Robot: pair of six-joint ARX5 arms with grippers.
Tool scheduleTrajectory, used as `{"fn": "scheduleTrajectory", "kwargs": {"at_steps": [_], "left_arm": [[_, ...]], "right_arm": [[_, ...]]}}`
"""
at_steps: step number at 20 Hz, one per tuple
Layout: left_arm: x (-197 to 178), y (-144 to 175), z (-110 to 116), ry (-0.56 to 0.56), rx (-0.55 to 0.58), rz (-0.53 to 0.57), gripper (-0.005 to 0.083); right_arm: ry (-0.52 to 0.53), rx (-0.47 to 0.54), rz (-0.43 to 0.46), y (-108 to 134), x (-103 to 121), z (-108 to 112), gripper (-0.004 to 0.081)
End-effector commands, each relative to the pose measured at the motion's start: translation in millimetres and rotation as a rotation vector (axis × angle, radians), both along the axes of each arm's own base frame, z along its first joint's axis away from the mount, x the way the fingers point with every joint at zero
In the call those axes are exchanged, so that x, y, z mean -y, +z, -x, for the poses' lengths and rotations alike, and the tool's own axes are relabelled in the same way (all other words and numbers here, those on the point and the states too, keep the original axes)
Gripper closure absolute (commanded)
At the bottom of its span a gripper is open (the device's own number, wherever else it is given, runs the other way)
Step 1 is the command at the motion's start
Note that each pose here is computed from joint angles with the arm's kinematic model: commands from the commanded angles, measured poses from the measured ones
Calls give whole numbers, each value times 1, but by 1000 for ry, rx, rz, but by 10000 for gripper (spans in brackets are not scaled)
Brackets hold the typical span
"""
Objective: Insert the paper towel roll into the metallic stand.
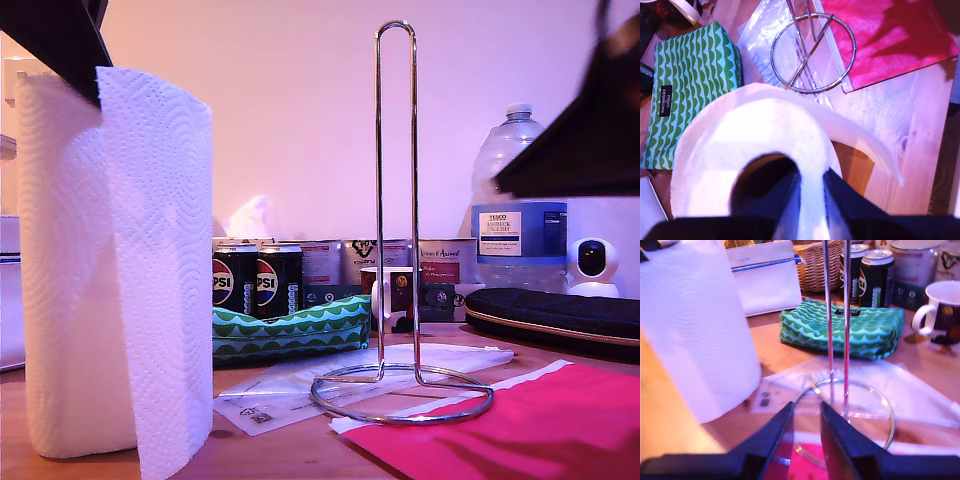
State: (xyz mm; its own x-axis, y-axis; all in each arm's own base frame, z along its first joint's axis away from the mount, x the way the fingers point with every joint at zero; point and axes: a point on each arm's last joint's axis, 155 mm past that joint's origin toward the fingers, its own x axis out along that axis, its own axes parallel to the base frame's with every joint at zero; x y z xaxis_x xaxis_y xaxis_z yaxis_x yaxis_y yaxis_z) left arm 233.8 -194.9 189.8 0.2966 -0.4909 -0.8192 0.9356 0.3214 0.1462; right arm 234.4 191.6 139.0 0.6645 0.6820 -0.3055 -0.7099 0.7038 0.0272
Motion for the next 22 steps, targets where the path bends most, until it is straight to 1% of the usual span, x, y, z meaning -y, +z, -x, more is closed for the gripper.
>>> {"fn": "scheduleTrajectory", "kwargs": {"at_steps": [1, 6, 8, 11, 14, 17, 22], "left_arm": [[2, -6, -1, -9, -12, -6, 797], [4, -4, -4, -8, 3, 1, 797], [4, -4, -4, -8, 3, 1, 797], [4, -4, -4, -8, 4, 1, 797], [4, -4, -4, -8, 4, 1, 797], [4, -3, -5, -8, 8, 3, 797], [4, -3, -5, -8, 9, 4, 797]], "right_arm": [[17, -5, 36, -14, -5, -5, 593], [21, 7, 86, -44, -16, -32, 585], [6, -2, 86, -57, -16, -43, 585], [6, -10, 82, -75, -21, -53, 585], [-8, 29, 58, -78, -22, -65, 585], [-13, 9, 64, -90, -24, -76, 586], [-6, 12, 59, -95, -34, -92, 588]]}}
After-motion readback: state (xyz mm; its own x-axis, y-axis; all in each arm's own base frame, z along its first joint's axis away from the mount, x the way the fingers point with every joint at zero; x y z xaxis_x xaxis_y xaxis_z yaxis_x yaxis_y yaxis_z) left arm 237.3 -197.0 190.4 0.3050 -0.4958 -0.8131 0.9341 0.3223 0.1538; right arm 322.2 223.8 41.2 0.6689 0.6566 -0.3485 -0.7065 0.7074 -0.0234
